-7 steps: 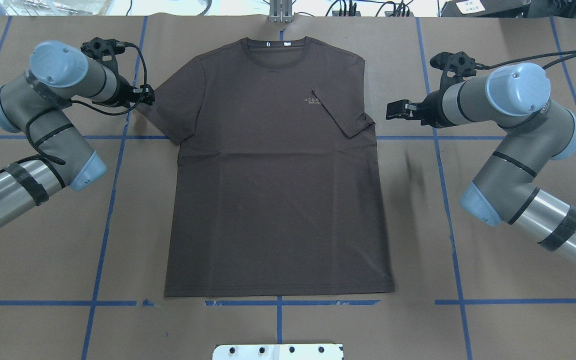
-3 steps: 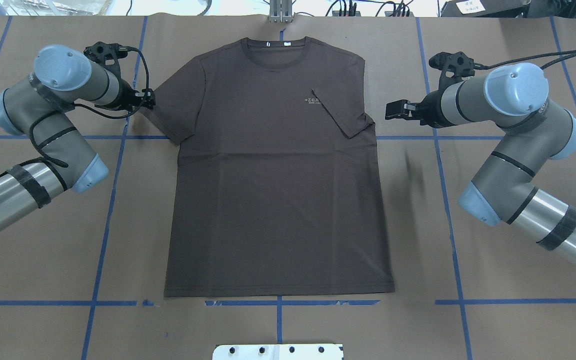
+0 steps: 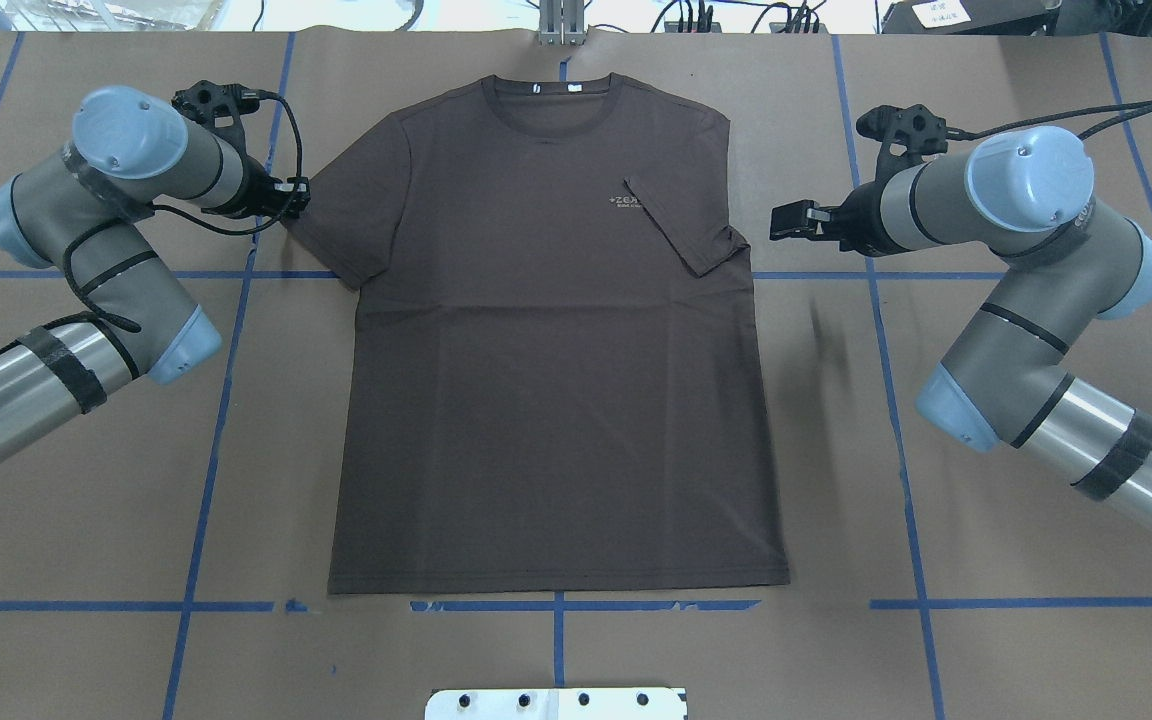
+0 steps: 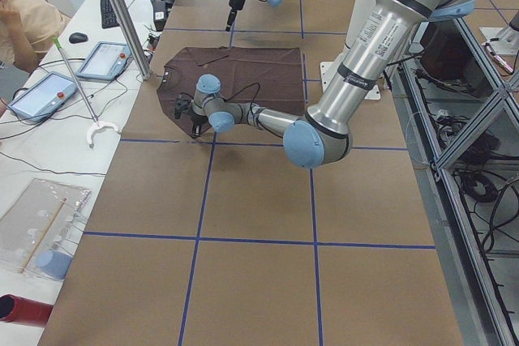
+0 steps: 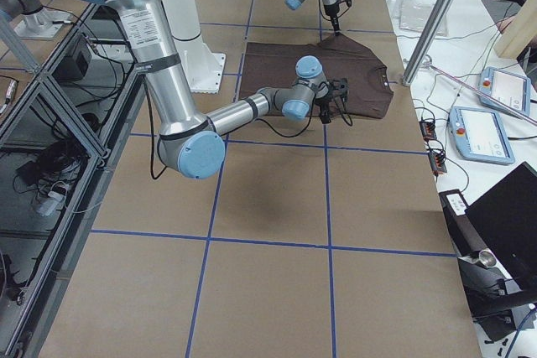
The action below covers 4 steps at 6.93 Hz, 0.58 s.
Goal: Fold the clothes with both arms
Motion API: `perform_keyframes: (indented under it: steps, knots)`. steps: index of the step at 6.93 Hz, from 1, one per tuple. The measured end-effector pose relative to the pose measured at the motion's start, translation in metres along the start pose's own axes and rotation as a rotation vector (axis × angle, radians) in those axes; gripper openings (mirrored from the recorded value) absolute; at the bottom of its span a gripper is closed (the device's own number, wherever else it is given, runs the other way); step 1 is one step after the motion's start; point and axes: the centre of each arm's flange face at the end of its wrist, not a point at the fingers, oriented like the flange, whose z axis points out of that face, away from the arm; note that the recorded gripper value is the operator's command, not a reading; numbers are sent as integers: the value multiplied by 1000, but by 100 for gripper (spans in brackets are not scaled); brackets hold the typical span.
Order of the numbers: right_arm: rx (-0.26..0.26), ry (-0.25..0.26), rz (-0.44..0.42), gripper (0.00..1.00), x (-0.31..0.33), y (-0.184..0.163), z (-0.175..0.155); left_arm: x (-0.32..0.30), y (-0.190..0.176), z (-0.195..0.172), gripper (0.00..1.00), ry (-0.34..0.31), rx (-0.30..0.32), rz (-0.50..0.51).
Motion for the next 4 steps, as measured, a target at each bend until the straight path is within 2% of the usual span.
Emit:
perform_keyframes:
  steps: [2,4]
  knots:
    - [3,7,1,100,1,0,3,9,-3,-3,0,10,4,-1]
    - [10,13,-7,100,3,-1,4,38,-11,-25,0,55,19,-8]
